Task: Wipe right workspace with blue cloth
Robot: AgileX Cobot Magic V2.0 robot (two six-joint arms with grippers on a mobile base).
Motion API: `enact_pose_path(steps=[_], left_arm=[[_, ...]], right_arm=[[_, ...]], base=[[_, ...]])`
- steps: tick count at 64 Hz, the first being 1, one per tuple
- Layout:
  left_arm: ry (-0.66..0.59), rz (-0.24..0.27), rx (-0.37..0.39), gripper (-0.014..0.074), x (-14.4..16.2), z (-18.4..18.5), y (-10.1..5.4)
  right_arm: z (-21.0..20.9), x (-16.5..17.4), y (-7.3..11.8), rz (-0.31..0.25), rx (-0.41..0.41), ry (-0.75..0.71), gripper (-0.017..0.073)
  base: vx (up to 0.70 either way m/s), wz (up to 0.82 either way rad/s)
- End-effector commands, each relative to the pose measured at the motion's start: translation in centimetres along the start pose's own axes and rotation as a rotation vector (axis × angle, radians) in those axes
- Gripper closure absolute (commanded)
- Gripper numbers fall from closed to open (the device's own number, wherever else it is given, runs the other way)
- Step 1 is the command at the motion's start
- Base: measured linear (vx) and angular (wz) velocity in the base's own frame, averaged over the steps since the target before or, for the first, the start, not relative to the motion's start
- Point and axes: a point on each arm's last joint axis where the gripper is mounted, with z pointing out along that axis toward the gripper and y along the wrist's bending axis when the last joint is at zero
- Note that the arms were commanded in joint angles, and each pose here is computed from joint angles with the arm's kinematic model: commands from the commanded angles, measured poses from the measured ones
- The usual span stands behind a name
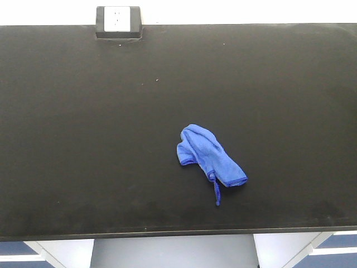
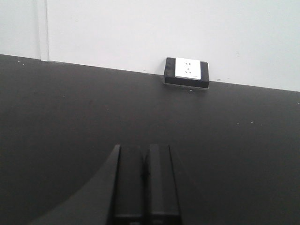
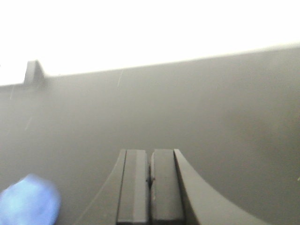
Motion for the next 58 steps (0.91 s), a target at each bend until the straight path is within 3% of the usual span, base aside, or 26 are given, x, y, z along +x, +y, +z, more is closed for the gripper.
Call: enact_pose_path(steps=[1, 12, 28, 58], left_arm=[[-0.057, -0.015, 0.016, 0.0599, 0.2, 0.1, 0.0], [-0.057, -0.015, 0.016, 0.0599, 0.2, 0.1, 0.0], [-0.057, -0.015, 0.017, 0.0599, 0.2, 0.1, 0.0], [-0.057, -0.015, 0.017, 0.0599, 0.2, 0.1, 0.0]], right_arm=[[-0.9, 1.6, -0.1, -0.064, -0.016, -0.141, 0.0567], [-1.7, 6.0, -0.5, -0.126, -0.003, -0.108, 0.0567], [-1.4, 7.2, -0.7, -0.131, 0.005, 0.02, 0.0567], [-1.4, 7.2, -0.7, -0.131, 0.006, 0.027, 0.0567]], base=[[0.0, 0.0], [0.0, 0.0], [0.0, 0.0], [0.0, 0.0]])
